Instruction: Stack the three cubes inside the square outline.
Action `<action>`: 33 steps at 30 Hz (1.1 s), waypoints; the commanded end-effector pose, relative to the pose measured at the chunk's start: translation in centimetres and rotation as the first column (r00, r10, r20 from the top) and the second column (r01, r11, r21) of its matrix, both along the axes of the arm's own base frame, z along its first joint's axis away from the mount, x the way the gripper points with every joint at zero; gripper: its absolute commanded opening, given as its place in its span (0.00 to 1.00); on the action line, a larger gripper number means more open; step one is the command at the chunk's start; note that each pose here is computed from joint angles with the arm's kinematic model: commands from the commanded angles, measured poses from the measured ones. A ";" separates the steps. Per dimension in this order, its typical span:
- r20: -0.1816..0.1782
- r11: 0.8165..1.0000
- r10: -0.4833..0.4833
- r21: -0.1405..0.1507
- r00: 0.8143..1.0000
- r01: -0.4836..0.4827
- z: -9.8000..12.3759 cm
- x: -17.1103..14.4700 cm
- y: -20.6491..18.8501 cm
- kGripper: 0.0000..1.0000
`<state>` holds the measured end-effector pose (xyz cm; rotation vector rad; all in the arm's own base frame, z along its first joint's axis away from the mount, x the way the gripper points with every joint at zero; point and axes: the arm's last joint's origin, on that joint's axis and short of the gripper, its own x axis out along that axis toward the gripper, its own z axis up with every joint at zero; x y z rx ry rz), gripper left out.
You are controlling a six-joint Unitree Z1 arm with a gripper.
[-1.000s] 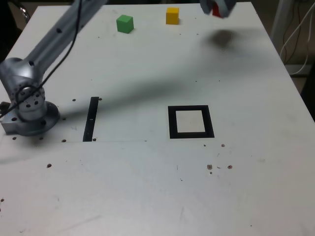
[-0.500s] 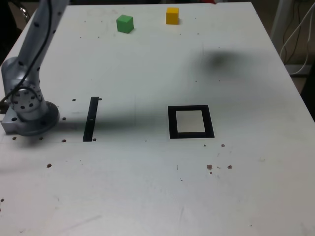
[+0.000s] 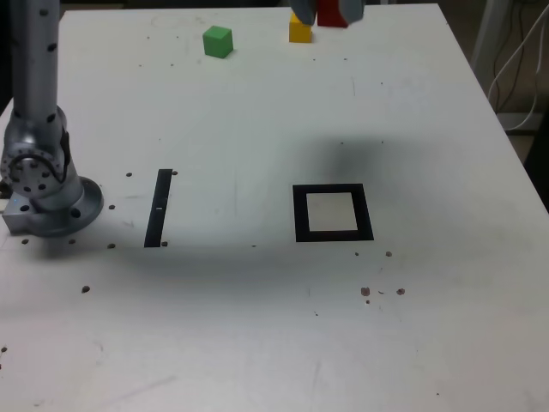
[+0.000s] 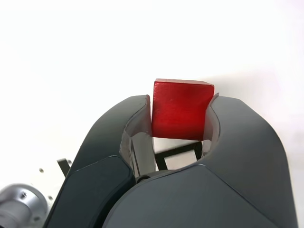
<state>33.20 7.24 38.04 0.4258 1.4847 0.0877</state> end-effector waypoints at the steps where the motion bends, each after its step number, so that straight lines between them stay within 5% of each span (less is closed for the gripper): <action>1: 0.001 1.000 0.016 -0.010 1.000 -0.016 -0.5 0.3 -0.9 0.16; 20: -0.129 0.987 0.150 -0.034 0.980 -0.155 -6.4 0.6 -12.3 0.15; 33: -0.114 0.969 0.207 -0.110 0.972 -0.219 -9.9 0.4 -17.1 0.16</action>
